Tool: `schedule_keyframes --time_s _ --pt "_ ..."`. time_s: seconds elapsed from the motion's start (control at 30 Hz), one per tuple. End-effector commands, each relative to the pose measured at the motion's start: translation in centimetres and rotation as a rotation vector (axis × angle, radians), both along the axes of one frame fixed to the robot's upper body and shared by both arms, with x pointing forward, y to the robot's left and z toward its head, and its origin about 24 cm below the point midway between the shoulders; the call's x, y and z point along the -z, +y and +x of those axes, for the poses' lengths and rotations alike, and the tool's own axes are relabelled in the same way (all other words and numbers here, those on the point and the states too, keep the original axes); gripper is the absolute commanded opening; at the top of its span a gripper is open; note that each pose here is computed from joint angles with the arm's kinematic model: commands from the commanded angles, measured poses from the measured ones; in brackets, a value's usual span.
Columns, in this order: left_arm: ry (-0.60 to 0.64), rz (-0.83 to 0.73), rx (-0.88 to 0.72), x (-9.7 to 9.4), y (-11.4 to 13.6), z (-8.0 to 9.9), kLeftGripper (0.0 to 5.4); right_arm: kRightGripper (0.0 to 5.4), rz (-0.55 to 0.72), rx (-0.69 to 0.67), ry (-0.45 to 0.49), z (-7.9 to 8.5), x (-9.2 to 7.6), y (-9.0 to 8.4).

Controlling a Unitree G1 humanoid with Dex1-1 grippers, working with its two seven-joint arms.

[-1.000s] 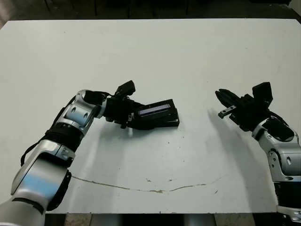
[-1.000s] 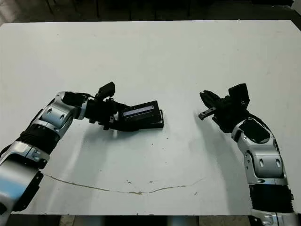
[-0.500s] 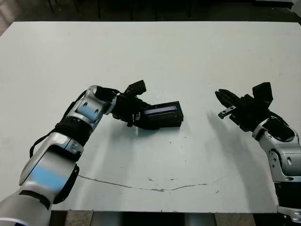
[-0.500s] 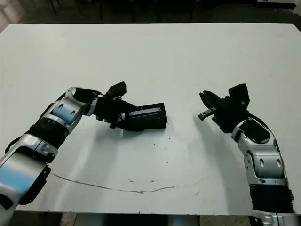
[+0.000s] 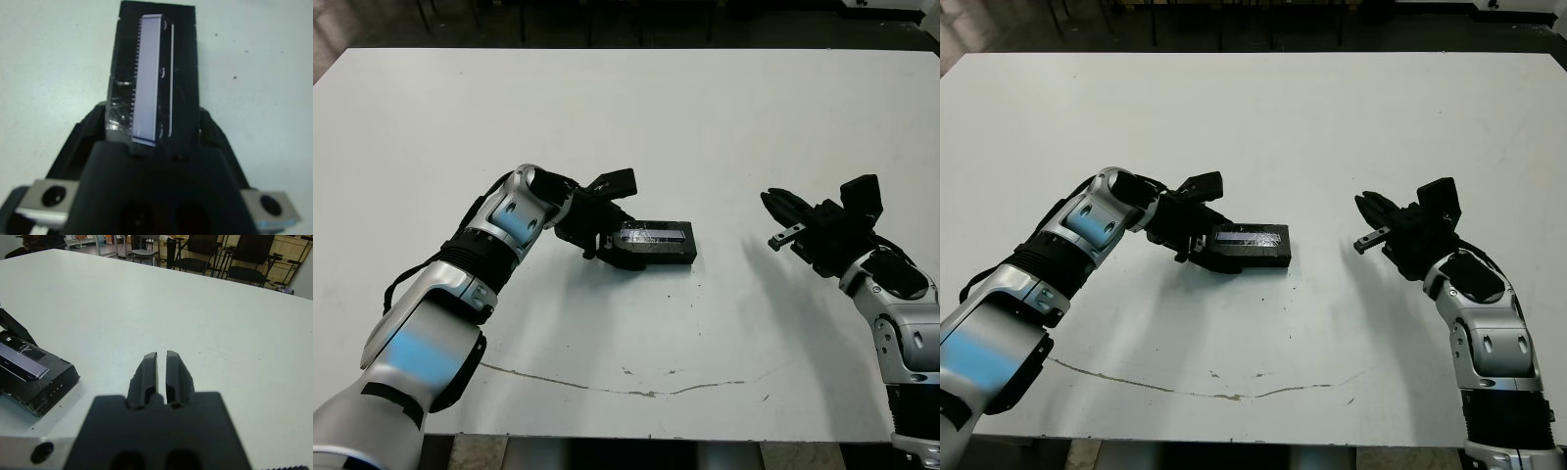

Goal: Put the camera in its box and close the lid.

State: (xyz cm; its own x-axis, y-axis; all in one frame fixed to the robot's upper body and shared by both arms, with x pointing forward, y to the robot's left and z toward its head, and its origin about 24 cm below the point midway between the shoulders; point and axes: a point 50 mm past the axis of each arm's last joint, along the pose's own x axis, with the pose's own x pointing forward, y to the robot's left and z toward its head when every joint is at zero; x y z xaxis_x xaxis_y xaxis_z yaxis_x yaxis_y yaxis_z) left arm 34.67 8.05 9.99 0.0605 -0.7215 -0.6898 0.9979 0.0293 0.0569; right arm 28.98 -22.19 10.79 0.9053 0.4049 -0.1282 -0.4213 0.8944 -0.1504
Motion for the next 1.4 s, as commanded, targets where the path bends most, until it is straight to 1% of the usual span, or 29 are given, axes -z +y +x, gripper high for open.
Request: schedule_keyframes --time_s 0.03,0.1,0.23,0.37,0.4,0.43,0.5,0.57,0.67,0.77,0.83,0.93,1.0,1.17,1.27,1.4 --pt "0.051 0.119 0.012 3.4 -0.7 -1.3 2.91 0.0 0.0 0.02 0.04 -0.2 0.6 -0.5" --pt "0.043 0.138 0.031 3.4 -0.4 -1.3 3.3 0.0 0.003 0.021 0.039 -0.2 0.7 -0.5" --pt "-0.021 0.164 0.117 3.4 0.3 -1.3 3.92 0.0 -0.006 0.021 0.035 -0.1 0.5 -0.5" --pt "-0.034 0.163 0.116 3.6 0.8 -1.2 4.59 0.0 -0.006 0.016 0.033 -0.1 0.4 -0.5" --pt "-0.038 0.155 0.112 3.6 1.1 -1.2 4.66 0.0 -0.01 0.016 0.034 -0.1 0.4 -0.5" --pt "-0.039 0.15 0.102 3.6 1.3 -1.2 4.87 0.0 -0.013 0.016 0.034 0.0 0.3 -0.5" --pt "-0.035 0.162 0.08 3.6 1.7 -1.1 5.05 0.0 -0.019 0.018 0.034 0.0 0.3 -0.5" --pt "-0.045 0.168 0.066 3.7 2.2 -1.0 5.38 0.0 -0.021 0.019 0.033 0.0 0.3 -0.5" --pt "-0.038 0.125 0.02 3.9 3.5 -1.0 5.39 0.0 -0.009 0.017 0.037 0.1 0.3 -0.5" --pt "-0.086 0.093 -0.004 3.8 5.1 -1.1 5.39 0.0 -0.013 0.013 0.031 0.1 0.3 -0.5" --pt "-0.101 0.074 -0.027 3.5 6.2 -1.2 5.39 0.0 -0.019 0.013 0.026 0.1 0.2 -0.5" --pt "-0.083 0.02 -0.088 2.6 8.1 -1.4 5.39 0.0 -0.023 0.014 0.024 0.2 0.2 -0.5" --pt "-0.102 -0.021 -0.106 2.0 9.3 -1.7 5.39 0.0 -0.019 0.013 0.024 0.3 0.2 -0.5" --pt "-0.128 -0.081 -0.138 0.4 12.0 -3.3 5.39 0.0 -0.011 0.011 0.026 0.5 0.2 -0.5" --pt "-0.113 -0.099 -0.153 -0.6 13.4 -4.3 5.39 0.0 -0.011 0.008 0.021 0.6 0.2 -0.5" --pt "-0.139 -0.056 -0.156 -2.3 14.8 -5.6 5.39 0.0 -0.009 0.009 0.016 0.8 0.2 -0.4"
